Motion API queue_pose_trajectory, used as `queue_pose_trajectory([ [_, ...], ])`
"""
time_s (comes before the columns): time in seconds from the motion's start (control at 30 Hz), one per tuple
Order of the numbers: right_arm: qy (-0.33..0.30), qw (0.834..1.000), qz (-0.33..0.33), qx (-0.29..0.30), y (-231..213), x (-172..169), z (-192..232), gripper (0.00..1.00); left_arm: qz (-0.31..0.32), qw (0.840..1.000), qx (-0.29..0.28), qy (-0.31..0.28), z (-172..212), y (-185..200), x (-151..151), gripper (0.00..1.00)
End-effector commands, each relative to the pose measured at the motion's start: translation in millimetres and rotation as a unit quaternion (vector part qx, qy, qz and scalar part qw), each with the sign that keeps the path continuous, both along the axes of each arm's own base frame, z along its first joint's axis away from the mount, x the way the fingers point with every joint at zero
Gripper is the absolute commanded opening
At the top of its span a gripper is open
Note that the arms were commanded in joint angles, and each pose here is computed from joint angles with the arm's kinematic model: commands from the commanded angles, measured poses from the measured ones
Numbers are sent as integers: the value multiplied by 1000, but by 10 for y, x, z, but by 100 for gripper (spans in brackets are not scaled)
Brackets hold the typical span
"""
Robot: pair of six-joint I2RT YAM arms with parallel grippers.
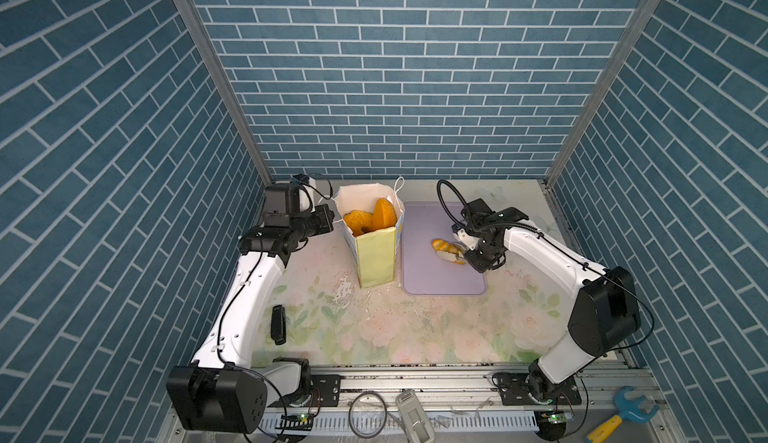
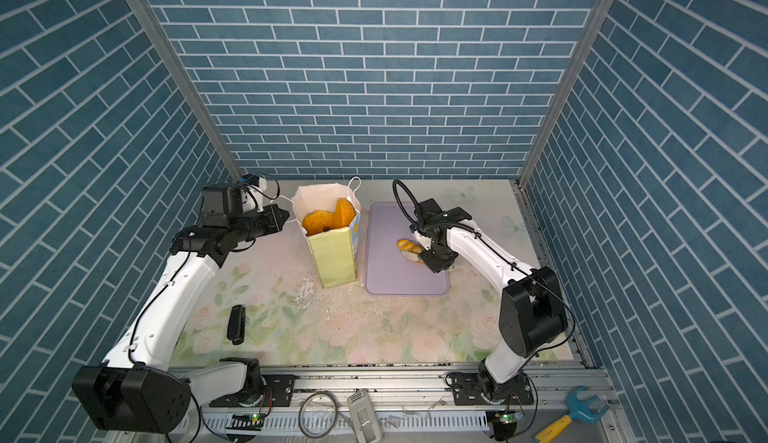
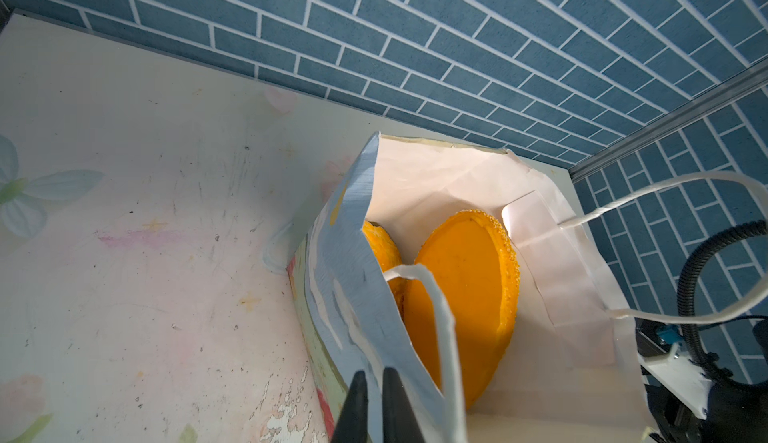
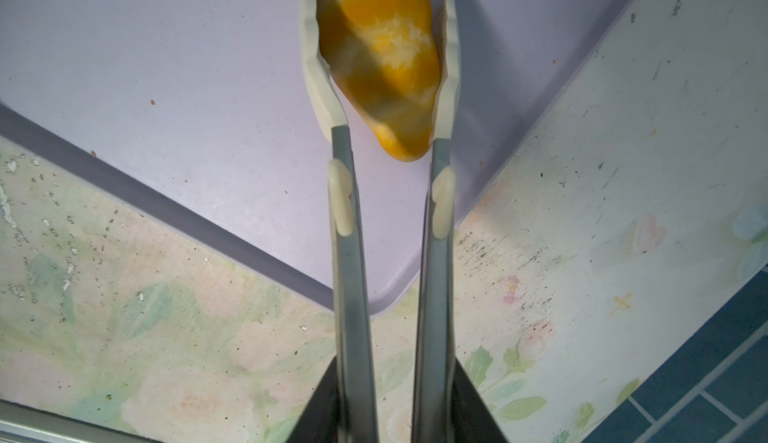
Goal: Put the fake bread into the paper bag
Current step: 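Close the tongs on the pale striped roll, then lift the striped roll with the tongs and carry it over the bag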
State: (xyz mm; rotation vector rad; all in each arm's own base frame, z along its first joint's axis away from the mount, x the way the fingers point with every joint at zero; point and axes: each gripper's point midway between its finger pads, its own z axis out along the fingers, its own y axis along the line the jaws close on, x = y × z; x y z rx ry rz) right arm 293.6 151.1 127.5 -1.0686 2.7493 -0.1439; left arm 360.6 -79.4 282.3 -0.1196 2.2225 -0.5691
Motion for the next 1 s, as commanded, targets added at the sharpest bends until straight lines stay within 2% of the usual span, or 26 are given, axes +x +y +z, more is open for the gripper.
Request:
queue_pose_trajectory([
  [0.0, -15, 999, -11, 28, 76, 3, 177, 31, -3, 1000, 3, -10, 77, -15, 31, 11],
  [0.43, -68, 995, -29, 69, 140, 99, 482, 26, -1, 1000, 2, -13, 119, -7, -14, 13],
  [0.8, -132, 982, -57, 121, 110, 59, 886, 25, 8, 1000, 0, -27, 226, 25, -106, 39],
  [0.97, -153, 976, -68, 138, 65, -3, 1056, 25, 8, 999, 0, -36, 293, 28, -143, 47],
])
